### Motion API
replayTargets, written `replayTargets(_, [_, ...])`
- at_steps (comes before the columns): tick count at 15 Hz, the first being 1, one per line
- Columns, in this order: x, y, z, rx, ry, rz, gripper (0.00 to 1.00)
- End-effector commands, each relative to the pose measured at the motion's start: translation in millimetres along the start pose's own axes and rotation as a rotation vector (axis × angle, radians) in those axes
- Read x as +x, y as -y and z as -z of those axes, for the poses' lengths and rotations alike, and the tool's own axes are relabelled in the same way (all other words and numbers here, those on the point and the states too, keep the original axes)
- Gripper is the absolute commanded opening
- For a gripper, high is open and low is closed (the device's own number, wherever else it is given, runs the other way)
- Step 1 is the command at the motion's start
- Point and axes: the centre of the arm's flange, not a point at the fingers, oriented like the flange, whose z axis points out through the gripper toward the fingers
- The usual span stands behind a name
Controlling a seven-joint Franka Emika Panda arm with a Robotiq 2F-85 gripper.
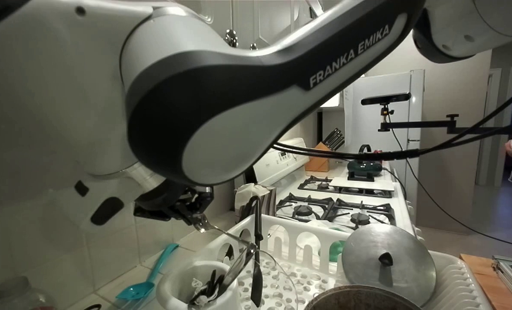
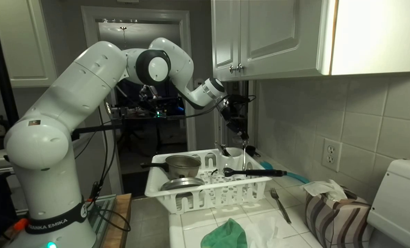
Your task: Place the silver spoon from the counter on the dishrack.
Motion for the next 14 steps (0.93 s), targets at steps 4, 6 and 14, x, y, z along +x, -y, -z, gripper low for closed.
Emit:
replayTargets(4, [-39, -59, 19, -0.032, 0.078, 0.285, 0.01])
replayTargets(6, [-30, -78, 28, -0.05, 0.09, 0.395, 0.01])
replayTargets(14, [2, -118, 35, -0.109, 0.076, 0.597, 0.01])
